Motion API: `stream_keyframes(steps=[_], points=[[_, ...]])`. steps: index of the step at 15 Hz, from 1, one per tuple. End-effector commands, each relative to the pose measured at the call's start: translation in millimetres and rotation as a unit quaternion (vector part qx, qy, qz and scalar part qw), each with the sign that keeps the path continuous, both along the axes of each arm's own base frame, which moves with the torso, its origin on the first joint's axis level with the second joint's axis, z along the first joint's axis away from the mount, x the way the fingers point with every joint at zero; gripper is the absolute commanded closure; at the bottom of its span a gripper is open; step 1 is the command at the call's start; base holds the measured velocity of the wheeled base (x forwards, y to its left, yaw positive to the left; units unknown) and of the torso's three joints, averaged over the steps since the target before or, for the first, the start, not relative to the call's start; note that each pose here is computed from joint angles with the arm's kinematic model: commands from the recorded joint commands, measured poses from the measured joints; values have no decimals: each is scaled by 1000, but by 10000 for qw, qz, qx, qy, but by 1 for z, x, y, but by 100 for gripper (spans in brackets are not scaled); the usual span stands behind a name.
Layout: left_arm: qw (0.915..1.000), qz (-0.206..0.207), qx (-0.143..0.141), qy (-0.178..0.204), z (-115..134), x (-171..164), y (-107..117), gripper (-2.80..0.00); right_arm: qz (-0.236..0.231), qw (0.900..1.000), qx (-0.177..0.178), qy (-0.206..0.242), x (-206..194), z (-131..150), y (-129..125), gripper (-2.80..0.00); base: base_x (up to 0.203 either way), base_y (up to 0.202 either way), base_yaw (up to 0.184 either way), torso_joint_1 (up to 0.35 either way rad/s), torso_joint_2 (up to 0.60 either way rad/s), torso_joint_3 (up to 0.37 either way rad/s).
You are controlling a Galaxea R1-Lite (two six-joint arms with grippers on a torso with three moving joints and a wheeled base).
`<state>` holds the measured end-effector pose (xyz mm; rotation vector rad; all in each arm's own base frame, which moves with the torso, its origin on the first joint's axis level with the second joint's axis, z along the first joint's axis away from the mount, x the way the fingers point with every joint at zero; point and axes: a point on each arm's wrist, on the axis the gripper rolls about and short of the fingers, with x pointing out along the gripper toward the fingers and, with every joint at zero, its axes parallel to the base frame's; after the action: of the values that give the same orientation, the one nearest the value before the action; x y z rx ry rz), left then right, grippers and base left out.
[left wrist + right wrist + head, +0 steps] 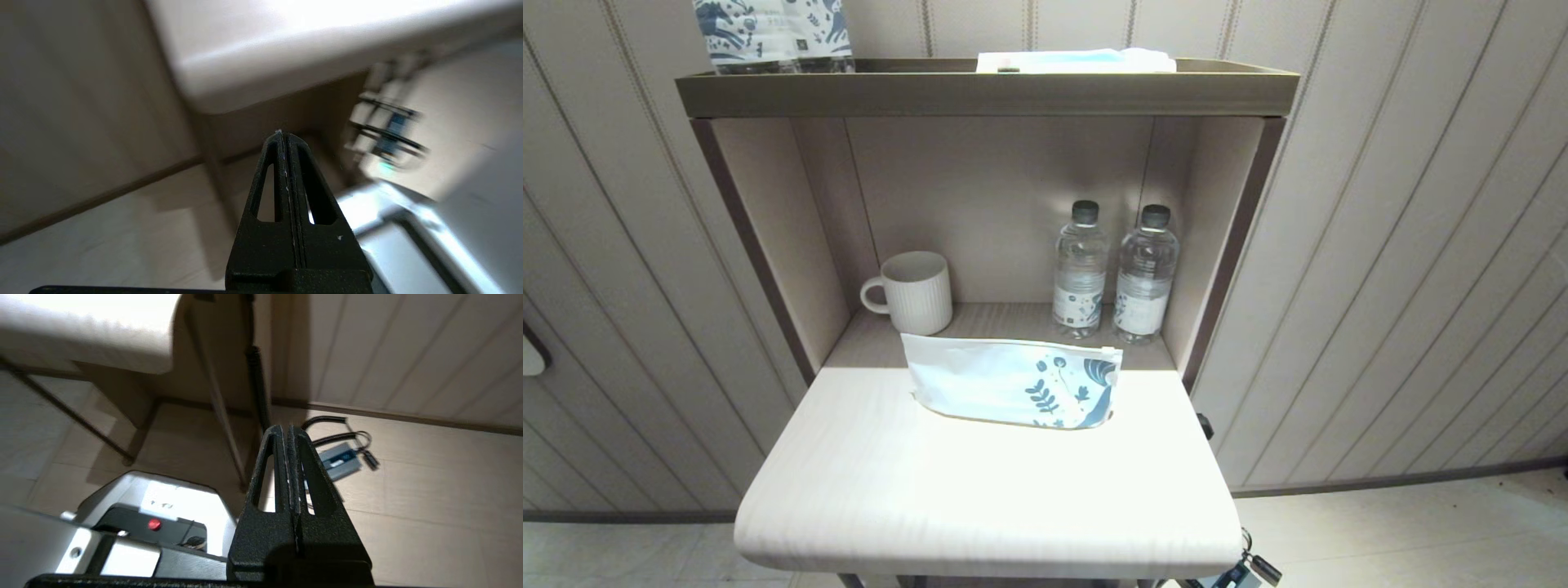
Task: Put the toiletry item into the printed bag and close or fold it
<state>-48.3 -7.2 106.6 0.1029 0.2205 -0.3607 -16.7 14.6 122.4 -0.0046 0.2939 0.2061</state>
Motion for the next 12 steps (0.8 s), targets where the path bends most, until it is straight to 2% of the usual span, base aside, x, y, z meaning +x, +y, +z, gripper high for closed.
stream_keyframes(steps=[1,2,4,6,8,9,11,12], points=[[9966,798,-109,-198,-12,1,3,0,376,9992,114,51,1,-4,1,0,0,0,0,0,0,0],[9953,929,-169,-196,-13,2,3,0,517,9986,57,31,2,-5,2,0,0,0,0,0,0,0],[9945,1004,-54,-283,-14,4,4,0,407,9988,-132,-223,7,-1,0,0,0,0,0,0,0,0],[9901,1099,284,-820,-13,11,5,0,237,9986,-244,-393,17,8,-4,0,0,0,0,0,0,0],[9811,1558,439,-1062,-18,17,7,0,221,9985,-261,-435,23,13,-5,0,0,0,0,0,0,0],[9789,1721,443,-1011,-20,18,7,0,222,9982,-282,-486,20,10,-5,0,0,0,0,0,0,0],[9864,1495,209,-654,-30,19,6,0,191,9985,-280,-427,14,-11,-3,0,0,0,0,0,0,0],[9864,1511,162,-623,-31,19,6,0,107,9988,-277,-389,12,-21,-3,0,0,0,0,0,0,0]])
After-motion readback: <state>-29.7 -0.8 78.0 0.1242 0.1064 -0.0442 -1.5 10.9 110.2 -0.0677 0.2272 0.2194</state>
